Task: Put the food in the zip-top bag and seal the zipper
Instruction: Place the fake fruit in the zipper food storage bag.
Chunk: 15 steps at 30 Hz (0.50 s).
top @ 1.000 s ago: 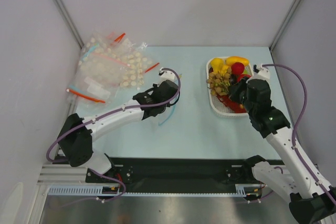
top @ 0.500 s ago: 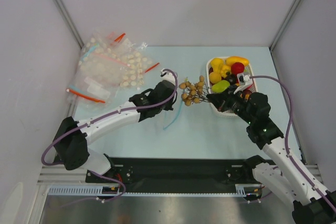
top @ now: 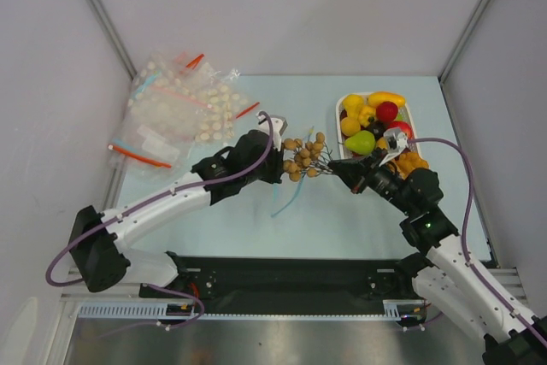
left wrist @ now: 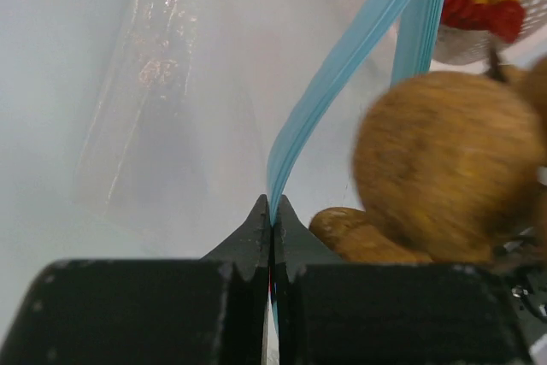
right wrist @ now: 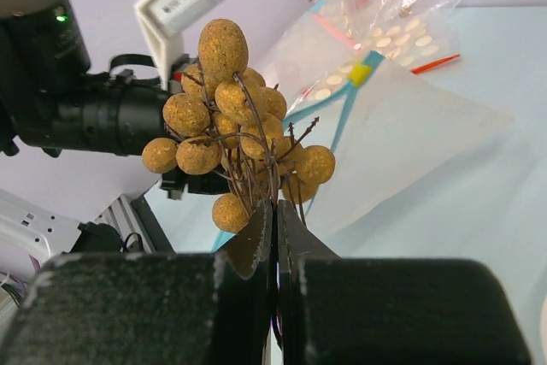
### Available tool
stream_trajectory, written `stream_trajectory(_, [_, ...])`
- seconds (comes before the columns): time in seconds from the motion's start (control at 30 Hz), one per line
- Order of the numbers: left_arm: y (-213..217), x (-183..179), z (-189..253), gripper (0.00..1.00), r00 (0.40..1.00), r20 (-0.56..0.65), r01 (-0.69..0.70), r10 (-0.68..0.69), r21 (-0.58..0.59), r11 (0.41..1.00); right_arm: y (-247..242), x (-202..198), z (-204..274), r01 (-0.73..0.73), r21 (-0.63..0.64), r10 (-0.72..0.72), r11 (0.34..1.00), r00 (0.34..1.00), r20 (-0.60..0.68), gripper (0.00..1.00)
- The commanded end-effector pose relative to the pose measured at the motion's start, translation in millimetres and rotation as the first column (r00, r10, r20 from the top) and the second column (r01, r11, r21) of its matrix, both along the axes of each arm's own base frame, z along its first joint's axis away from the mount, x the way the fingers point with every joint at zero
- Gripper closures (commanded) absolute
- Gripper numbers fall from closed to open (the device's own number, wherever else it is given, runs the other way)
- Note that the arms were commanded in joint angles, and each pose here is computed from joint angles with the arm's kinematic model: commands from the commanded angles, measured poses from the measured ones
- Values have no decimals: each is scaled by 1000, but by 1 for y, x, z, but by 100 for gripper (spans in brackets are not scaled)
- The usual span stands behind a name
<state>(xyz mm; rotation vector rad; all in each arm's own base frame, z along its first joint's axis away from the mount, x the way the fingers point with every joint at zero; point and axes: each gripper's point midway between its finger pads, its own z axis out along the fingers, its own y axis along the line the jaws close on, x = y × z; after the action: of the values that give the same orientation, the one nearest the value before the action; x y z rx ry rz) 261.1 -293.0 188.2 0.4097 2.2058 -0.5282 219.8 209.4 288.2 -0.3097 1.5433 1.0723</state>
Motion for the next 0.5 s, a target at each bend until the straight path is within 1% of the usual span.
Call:
stream_trajectory(0.0, [-12, -13, 38, 100, 998, 32, 63, -58, -149, 987, 3, -2, 19, -20, 59, 17, 998, 998, 64, 100])
stream_trajectory(0.17, [-18, -21, 45, 100, 995, 27, 101, -98, -184, 978, 15, -8, 19, -96, 73, 90, 993, 993, 74, 100])
stream_trajectory(0.27, [-21, -23, 47, 100, 993, 13, 118, -118, -186, 975, 15, -6, 18, -77, 62, 73, 995, 995, 65, 100])
stream_trajectory(0.37, [-17, -22, 57, 100, 994, 33, 104, -100, -202, 974, 14, 1, 11, -41, 40, 40, 998, 999, 37, 100])
stream_trajectory(0.47, [-9, -20, 65, 100, 996, 58, 78, -68, -208, 975, 18, -1, 7, -60, 34, 59, 998, 998, 39, 100])
